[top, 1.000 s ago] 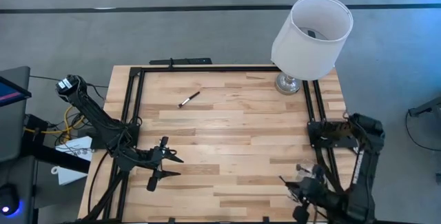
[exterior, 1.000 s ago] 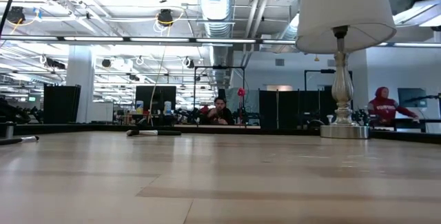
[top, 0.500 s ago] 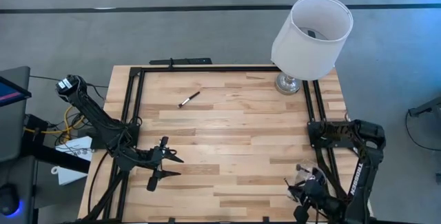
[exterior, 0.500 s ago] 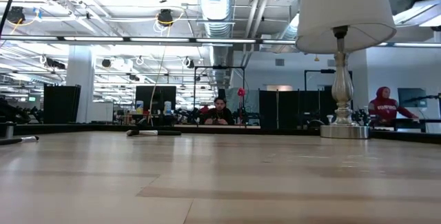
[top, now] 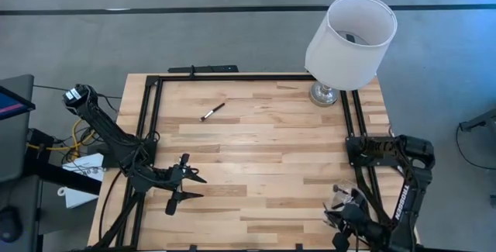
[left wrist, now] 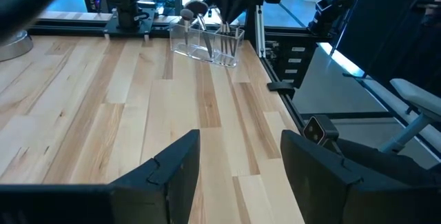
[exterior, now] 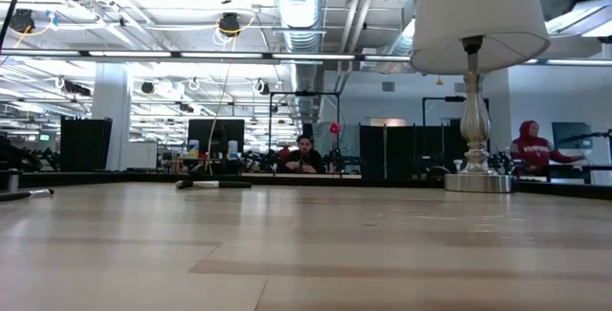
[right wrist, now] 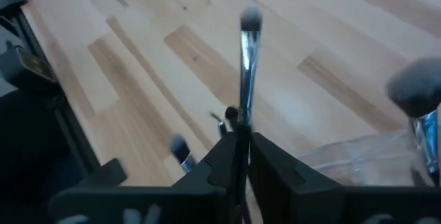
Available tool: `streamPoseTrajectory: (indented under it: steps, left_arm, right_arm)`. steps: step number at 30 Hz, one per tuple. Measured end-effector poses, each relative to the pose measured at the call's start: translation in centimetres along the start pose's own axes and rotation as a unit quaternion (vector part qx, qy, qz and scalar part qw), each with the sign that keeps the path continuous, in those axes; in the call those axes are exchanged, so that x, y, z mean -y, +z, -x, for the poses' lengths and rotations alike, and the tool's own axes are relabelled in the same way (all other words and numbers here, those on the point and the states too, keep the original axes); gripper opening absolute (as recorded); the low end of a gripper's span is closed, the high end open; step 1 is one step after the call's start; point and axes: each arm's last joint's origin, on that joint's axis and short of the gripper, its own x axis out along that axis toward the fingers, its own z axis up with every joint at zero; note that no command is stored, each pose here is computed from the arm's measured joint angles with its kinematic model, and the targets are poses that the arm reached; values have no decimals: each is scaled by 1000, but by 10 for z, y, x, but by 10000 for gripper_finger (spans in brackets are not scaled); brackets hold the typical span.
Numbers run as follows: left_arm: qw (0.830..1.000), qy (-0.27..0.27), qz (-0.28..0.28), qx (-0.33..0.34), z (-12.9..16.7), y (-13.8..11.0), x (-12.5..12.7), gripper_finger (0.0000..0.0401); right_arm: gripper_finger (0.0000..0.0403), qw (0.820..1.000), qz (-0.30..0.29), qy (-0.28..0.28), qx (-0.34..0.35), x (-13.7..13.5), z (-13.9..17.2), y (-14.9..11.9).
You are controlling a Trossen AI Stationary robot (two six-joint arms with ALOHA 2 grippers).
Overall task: Pick & Place Makeup Brushes
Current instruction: Put the black eyeshadow brush into the transparent organizer, then put the black foundation brush into the transparent organizer
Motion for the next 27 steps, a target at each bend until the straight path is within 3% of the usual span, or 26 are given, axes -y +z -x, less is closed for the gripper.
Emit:
streamPoseTrajectory:
  steps: [16,27]
  left_arm:
    - [1000,4,0,1,0,0,0,200]
    - [998,63,5,14,-4,2,-10,200]
  right_arm:
    - [77,1000,-9,-5,-1,-5,-2,7]
    - [77,998,57,-3,-11,-38,21,67]
